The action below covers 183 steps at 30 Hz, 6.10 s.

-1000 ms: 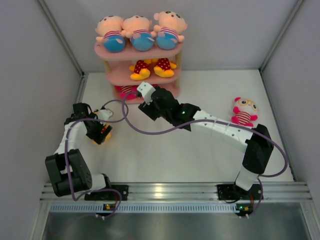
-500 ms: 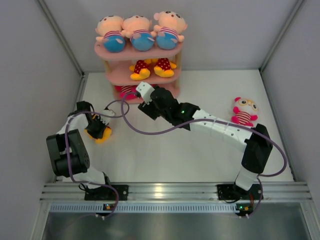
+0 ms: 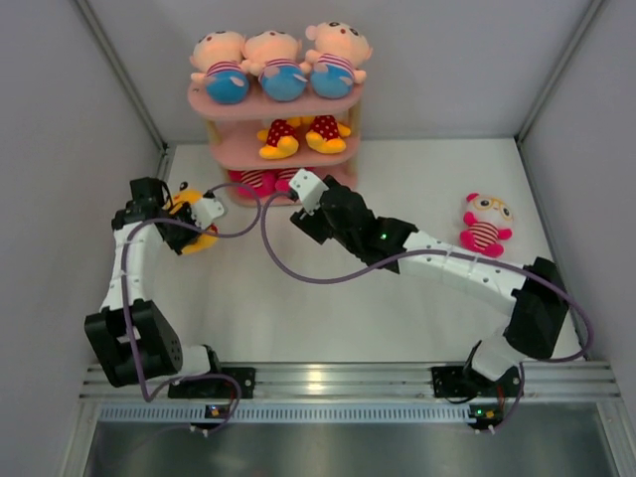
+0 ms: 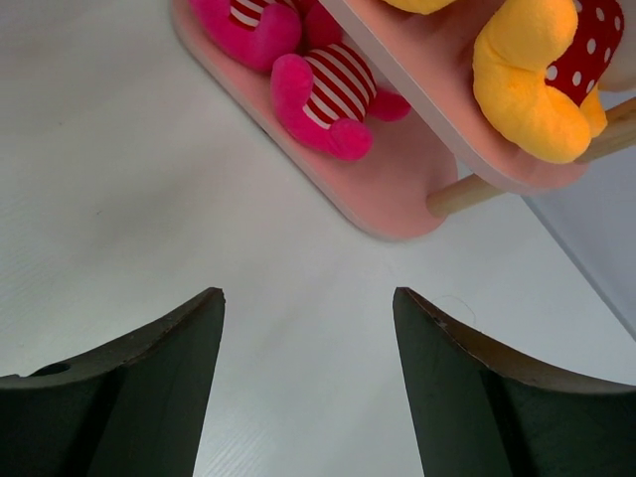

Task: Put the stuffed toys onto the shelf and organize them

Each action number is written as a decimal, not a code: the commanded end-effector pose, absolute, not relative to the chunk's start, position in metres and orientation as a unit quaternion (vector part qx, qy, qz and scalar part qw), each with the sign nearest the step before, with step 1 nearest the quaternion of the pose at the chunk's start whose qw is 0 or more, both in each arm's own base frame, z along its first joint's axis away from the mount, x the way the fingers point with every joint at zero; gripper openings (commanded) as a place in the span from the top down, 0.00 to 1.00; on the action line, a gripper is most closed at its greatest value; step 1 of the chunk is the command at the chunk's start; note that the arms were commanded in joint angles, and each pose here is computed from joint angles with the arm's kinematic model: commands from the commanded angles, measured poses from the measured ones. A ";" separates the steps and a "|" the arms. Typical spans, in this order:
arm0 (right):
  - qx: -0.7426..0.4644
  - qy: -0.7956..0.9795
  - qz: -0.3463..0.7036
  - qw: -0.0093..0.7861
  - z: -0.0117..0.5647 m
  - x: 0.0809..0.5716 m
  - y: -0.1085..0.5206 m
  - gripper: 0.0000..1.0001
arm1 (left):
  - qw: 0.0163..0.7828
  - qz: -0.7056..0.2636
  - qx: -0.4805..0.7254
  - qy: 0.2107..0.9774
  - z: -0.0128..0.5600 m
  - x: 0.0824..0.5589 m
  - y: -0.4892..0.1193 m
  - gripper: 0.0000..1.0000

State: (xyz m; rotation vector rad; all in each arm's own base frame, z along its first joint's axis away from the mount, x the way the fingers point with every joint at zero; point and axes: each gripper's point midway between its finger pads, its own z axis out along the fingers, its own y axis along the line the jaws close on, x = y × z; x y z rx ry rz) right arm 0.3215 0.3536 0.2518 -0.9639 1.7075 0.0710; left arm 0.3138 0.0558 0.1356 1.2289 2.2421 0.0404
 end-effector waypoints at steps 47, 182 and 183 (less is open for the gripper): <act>-0.270 0.713 0.055 0.644 0.279 0.323 0.227 0.30 | 0.339 0.115 0.627 0.692 0.278 0.473 -0.043 1.00; 0.450 0.759 0.038 0.469 0.141 0.304 -0.110 0.26 | 0.428 -0.004 0.374 0.823 0.251 0.375 -0.067 0.06; 0.453 0.758 0.047 0.467 0.138 0.307 -0.109 0.27 | 0.425 -0.010 0.364 0.828 0.248 0.373 -0.068 0.05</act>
